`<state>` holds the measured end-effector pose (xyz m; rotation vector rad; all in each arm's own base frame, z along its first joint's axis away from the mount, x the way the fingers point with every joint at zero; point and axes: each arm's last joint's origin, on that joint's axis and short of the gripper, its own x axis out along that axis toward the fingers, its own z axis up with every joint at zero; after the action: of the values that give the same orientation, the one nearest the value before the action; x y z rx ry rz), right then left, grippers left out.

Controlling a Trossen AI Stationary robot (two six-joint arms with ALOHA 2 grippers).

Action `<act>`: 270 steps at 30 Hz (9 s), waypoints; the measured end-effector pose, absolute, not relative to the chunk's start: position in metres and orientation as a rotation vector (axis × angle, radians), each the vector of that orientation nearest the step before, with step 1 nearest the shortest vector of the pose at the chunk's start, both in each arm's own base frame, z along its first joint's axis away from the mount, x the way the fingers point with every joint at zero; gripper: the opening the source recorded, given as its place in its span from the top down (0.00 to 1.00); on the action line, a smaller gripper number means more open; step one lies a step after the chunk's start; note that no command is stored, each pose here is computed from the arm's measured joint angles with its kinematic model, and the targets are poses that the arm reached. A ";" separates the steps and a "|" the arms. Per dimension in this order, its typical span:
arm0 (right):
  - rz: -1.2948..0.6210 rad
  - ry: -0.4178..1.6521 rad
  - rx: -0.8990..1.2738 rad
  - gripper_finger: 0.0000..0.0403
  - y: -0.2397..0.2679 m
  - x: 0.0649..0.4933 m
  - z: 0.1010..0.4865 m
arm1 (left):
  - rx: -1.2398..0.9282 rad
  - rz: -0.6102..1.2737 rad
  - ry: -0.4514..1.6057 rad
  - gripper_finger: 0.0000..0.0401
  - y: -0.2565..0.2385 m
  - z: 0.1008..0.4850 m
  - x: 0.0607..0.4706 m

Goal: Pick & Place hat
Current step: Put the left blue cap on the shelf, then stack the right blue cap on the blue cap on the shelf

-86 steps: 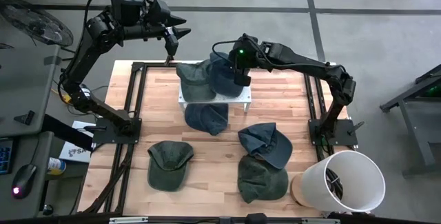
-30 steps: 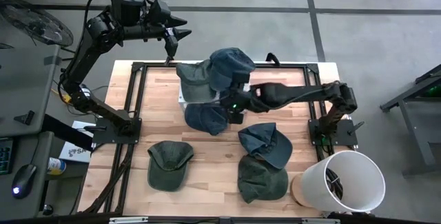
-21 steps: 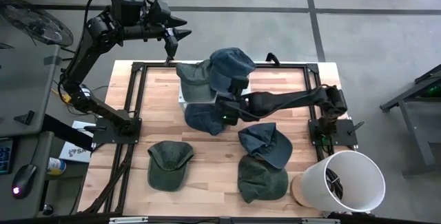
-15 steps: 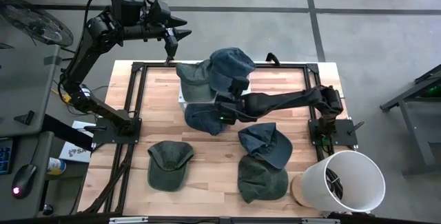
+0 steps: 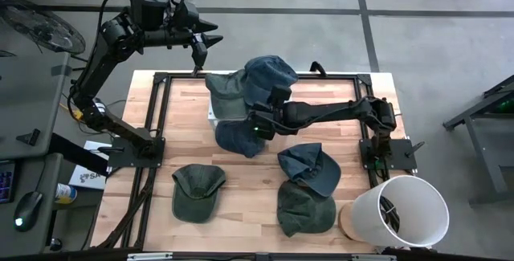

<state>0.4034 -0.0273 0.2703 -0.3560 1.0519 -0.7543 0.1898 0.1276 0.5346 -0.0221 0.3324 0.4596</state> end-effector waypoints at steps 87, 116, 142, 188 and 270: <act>-0.430 1.148 -0.481 0.71 -0.027 0.387 0.283 | -0.019 0.466 0.340 0.55 0.128 0.534 0.189; -0.335 1.050 -0.397 0.59 -0.026 0.384 0.300 | -0.015 0.495 0.342 0.55 0.128 0.534 0.189; -0.460 0.851 -0.215 0.48 -0.026 0.369 0.338 | -0.018 0.501 0.353 0.55 0.128 0.533 0.189; -0.413 0.867 0.164 0.48 0.055 0.305 0.366 | -0.036 0.434 0.374 0.55 0.126 0.531 0.189; -0.794 1.485 0.648 0.50 0.111 0.345 0.180 | -0.223 0.239 0.445 0.55 0.118 0.520 0.188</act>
<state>0.3452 0.1110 0.1799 0.6479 1.4850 -0.7943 0.1879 0.1183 0.5199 -0.2233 0.4448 0.2391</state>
